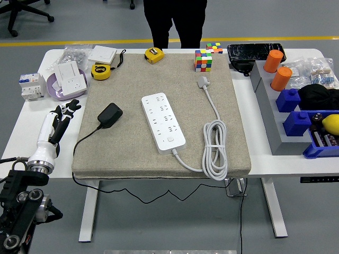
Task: Pick up the plug,place it near the board,insert it into the board,press the button
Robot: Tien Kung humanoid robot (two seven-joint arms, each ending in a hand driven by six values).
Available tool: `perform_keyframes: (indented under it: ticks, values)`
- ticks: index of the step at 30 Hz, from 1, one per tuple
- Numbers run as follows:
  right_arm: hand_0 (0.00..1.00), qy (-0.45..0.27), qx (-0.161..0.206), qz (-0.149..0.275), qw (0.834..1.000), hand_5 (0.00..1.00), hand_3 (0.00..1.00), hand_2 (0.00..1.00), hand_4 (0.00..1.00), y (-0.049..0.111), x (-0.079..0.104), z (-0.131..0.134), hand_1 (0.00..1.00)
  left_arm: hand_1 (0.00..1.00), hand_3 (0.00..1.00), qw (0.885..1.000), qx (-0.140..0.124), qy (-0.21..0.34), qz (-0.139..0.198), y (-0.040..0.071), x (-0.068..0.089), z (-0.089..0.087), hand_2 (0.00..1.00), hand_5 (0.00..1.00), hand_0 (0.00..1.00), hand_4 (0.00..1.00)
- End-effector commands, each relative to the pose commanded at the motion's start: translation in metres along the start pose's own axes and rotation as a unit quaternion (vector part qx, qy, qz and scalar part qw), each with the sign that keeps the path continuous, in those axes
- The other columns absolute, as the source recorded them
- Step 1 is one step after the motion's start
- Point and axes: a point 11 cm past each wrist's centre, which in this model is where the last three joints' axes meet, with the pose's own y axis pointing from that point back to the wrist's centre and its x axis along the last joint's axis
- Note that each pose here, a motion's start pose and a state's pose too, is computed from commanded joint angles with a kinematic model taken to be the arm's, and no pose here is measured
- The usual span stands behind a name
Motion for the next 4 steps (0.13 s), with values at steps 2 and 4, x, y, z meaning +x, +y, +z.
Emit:
perform_keyframes:
  ticks: [2,4]
  values:
    - [0.862,0.000,0.000,0.000,1.000,0.581,0.674,0.711,0.980,0.0000,0.0000,-0.0003,0.744,0.771,0.674,1.000,0.000,-0.001,-0.001,-0.0001,-0.0004,0.0000,0.723,0.893,0.781,0.998]
    - [0.862,0.000,0.001,0.000,1.000,0.581,0.674,0.711,0.980,0.0000,0.0003,-0.0010,0.744,0.771,0.674,1.000,0.001,-0.004,-0.002,-0.0003,-0.0010,0.0002,0.723,0.893,0.781,0.998]
